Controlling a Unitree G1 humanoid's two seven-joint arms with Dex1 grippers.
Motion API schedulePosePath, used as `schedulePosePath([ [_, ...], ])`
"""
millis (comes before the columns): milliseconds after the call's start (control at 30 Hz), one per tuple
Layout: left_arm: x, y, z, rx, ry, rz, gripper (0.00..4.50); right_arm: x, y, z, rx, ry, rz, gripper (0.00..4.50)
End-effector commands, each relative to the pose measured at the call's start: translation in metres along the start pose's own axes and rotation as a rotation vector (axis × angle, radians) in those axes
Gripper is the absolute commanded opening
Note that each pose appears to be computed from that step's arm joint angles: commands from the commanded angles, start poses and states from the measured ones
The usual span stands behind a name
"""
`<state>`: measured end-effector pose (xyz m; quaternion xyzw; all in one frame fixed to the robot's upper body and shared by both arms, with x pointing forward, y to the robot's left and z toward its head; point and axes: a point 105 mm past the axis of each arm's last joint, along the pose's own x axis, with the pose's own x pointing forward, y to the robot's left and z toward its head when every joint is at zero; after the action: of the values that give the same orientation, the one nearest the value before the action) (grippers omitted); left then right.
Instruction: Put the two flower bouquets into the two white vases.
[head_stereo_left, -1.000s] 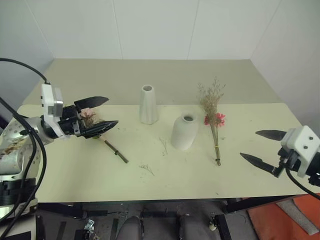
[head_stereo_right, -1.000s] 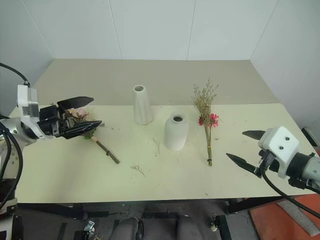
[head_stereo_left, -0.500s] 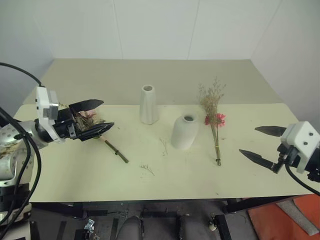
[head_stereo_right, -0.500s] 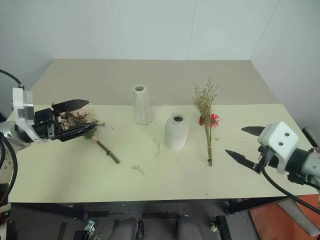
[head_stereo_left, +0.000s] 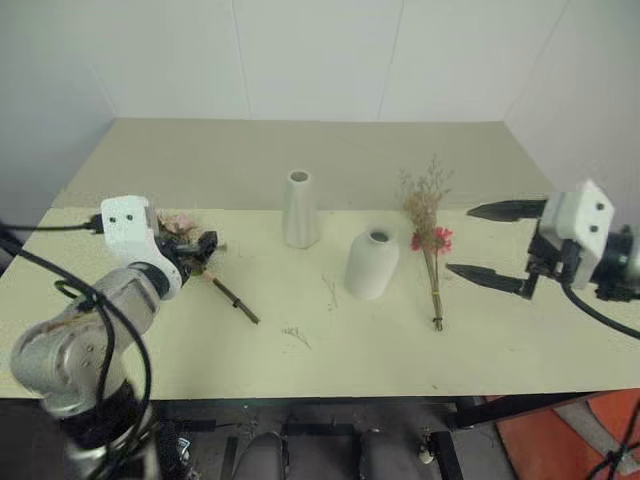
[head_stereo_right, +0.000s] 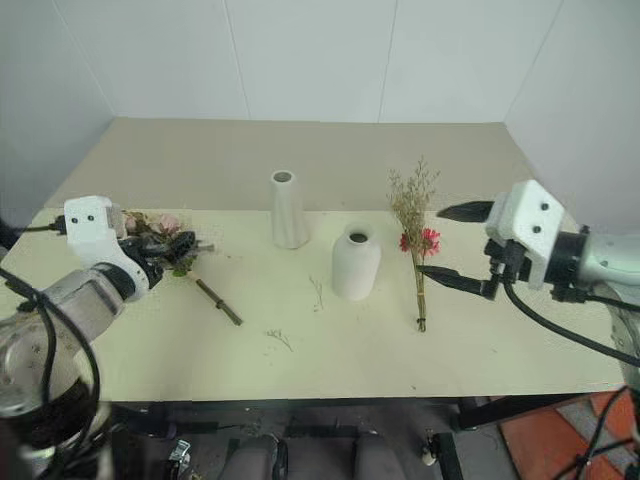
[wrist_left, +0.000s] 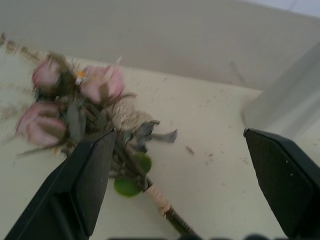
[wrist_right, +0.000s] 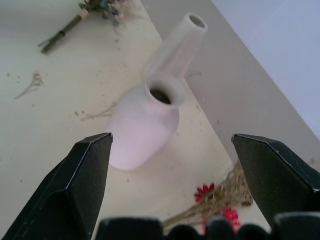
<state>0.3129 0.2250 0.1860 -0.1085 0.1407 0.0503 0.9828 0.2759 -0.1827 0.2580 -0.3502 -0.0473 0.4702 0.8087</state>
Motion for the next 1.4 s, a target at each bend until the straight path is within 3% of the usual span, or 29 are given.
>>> schedulePosePath([
  [33,0.0,0.001,-0.007,-0.083,0.028,0.152,4.47,0.006,-0.008,0.013,-0.064,-0.06,0.038,4.5],
  [167,0.013,-0.008,-0.024,-0.253,0.13,0.255,4.47,0.017,-0.011,0.012,-0.08,-0.071,0.051,4.5],
  [267,0.022,-0.024,-0.037,-0.278,0.22,0.261,4.47,0.019,-0.01,0.01,-0.067,-0.072,0.029,4.5],
  [400,0.029,-0.02,-0.045,-0.27,0.291,0.317,4.47,0.014,-0.005,0.006,-0.057,-0.048,0.002,4.5],
  [767,0.06,-0.05,-0.037,-0.193,0.396,0.075,4.47,-0.003,0.008,-0.001,-0.027,0.022,-0.083,4.5],
  [867,0.062,-0.049,-0.044,-0.197,0.428,0.093,3.87,-0.008,0.007,-0.003,-0.019,0.039,-0.117,4.5],
  [1267,0.071,-0.036,-0.037,-0.207,0.406,0.163,0.12,-0.014,0.011,-0.008,0.0,0.05,-0.158,4.5],
  [1400,0.076,-0.025,-0.033,-0.18,0.34,0.199,0.09,-0.015,0.011,-0.009,-0.001,0.05,-0.172,4.5],
])
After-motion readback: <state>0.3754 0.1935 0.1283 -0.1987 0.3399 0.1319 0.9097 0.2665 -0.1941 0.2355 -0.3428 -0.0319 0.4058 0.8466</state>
